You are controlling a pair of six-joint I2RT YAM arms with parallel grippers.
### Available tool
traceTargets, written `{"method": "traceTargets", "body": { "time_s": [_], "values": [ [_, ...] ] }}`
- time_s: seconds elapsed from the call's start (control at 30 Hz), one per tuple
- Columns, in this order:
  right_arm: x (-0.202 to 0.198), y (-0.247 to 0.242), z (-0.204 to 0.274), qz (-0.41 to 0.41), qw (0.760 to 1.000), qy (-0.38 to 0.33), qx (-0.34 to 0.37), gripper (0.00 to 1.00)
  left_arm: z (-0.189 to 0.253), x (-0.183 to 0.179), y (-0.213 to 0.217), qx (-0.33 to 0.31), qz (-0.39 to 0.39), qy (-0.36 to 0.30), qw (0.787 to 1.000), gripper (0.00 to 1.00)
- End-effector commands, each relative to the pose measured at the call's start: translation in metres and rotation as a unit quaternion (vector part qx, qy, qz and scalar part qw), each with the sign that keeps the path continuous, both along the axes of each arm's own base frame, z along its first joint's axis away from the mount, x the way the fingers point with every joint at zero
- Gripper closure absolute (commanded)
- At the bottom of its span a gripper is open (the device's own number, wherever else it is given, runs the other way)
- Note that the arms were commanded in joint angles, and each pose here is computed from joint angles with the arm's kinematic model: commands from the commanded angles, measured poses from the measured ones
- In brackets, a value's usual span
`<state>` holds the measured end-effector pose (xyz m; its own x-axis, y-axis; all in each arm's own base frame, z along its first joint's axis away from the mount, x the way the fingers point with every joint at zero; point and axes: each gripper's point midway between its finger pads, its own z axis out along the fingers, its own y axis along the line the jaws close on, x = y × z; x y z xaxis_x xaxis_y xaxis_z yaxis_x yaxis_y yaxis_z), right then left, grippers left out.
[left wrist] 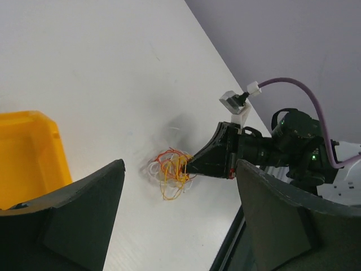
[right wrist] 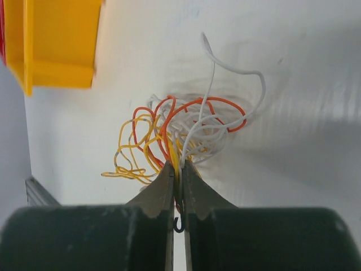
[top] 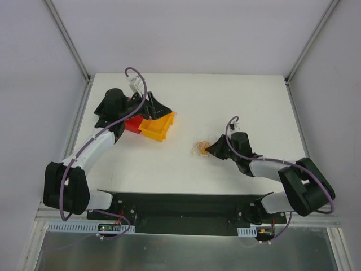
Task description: Untangle the cables
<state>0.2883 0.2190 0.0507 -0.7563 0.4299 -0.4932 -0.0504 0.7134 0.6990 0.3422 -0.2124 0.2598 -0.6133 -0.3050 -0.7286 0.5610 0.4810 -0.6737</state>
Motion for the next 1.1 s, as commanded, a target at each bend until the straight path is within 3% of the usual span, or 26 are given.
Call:
{"method": "traceTargets", "body": {
  "time_s": [0.0,0.17,0.27,0.37,0.47,0.6,0.7,1.07],
  "values": [
    [-0.036,0.014,0.029,0.071,0.996,-0.048,0.035,0.86,0.004,-0.028,-0.036,0.040,-0.101,-0.031,0.994,0.21],
    [-0.062,-0.013,0.032,0.079,0.994,-0.075,-0.017,0.40,-0.015,-0.061,-0.079,0.058,-0.178,-0.005,0.982,0.23],
    [-0.059,-0.036,0.026,0.021,0.996,-0.078,-0.046,0.25,-0.031,-0.083,-0.098,0.089,-0.211,0.013,0.973,0.25],
    [-0.057,-0.037,0.021,0.003,0.997,-0.075,-0.031,0.27,-0.050,-0.089,-0.111,0.124,-0.198,0.066,0.970,0.28],
    [-0.056,-0.030,0.018,0.016,0.998,-0.062,-0.030,0.35,-0.057,-0.095,-0.120,0.115,-0.223,0.128,0.960,0.37],
    [-0.052,-0.022,0.014,0.033,0.998,-0.044,-0.032,0.45,-0.104,-0.095,-0.105,0.189,-0.213,0.130,0.950,0.41],
    [-0.050,-0.017,0.012,0.045,0.998,-0.037,-0.031,0.53,-0.123,-0.104,-0.108,0.213,-0.233,0.133,0.939,0.51],
    [-0.048,-0.012,0.014,0.052,0.997,-0.043,-0.021,0.51,-0.147,-0.089,-0.137,0.227,-0.252,0.166,0.926,0.61]
  ]
}}
